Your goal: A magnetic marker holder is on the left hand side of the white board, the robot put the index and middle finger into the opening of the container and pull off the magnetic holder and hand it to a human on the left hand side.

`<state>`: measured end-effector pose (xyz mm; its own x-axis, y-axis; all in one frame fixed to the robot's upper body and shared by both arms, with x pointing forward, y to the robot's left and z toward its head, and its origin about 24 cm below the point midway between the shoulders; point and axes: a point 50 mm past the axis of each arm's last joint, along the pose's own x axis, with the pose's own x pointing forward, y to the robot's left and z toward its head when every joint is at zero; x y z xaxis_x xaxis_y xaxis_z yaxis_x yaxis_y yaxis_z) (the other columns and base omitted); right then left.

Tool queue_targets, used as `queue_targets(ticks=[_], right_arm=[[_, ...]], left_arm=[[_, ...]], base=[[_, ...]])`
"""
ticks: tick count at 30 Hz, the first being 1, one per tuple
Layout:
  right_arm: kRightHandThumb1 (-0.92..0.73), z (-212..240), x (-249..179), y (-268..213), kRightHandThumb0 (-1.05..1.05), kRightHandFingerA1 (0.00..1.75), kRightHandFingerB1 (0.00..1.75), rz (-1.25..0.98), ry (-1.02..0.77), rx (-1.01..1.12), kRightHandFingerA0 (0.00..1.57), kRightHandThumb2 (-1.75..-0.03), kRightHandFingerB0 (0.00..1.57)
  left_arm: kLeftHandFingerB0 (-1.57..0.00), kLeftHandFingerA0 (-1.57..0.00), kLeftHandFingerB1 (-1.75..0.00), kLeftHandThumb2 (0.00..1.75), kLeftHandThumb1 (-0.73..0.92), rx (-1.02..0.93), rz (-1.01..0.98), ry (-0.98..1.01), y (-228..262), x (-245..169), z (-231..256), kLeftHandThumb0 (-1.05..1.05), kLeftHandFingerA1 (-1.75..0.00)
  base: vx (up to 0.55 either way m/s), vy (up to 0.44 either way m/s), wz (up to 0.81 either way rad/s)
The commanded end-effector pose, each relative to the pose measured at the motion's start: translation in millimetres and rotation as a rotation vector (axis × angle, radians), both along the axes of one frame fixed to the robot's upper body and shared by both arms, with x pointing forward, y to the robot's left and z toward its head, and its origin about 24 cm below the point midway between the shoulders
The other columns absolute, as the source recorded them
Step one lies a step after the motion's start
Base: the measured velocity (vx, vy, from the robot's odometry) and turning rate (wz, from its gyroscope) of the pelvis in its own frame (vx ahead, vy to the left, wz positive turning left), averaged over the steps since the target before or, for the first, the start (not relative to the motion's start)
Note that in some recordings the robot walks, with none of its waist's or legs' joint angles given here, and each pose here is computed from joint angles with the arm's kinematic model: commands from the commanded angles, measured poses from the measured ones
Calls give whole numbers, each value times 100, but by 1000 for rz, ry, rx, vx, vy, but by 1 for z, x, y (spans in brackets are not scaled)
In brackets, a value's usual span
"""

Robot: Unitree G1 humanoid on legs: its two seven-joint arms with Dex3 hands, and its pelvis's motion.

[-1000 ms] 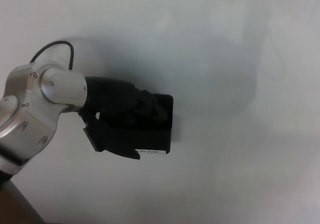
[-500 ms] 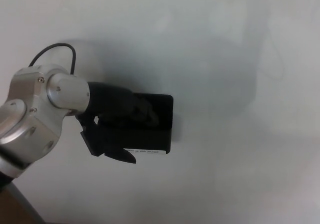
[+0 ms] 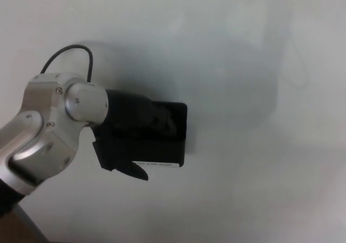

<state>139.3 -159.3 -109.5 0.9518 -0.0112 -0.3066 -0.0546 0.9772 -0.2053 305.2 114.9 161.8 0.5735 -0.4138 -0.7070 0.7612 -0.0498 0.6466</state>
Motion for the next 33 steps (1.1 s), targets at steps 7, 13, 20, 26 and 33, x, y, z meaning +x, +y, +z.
queue_targets(ticks=[7,13,20,26,33], right_arm=[[-69,1,3,-5,-44,49,43,-13,-3,-10,81,-61,58],[-65,1,4,-4,-48,51,44,-6,-8,-24,79,-64,55],[-69,1,6,-4,-44,49,43,-14,-1,-11,80,-61,59],[-70,3,8,-3,-42,49,44,-2,-18,-24,80,-61,60],[-69,4,10,-3,-42,49,44,4,-25,-27,81,-61,61]], left_arm=[[-5,-30,-24,89,53,134,-27,-114,0,9,-8,-90,-48],[-5,-26,-25,88,52,173,-30,-139,-1,11,-10,-87,-49],[-5,-27,-26,90,54,261,-52,-156,-6,13,-16,-89,-48],[-7,-35,-33,87,52,353,-96,-227,-15,12,-23,-84,-51],[-19,-63,-28,58,59,355,-113,-259,-21,12,-30,-75,-48]], base=[[0,0,0],[0,0,0],[0,0,0],[0,0,0],[0,0,0]])
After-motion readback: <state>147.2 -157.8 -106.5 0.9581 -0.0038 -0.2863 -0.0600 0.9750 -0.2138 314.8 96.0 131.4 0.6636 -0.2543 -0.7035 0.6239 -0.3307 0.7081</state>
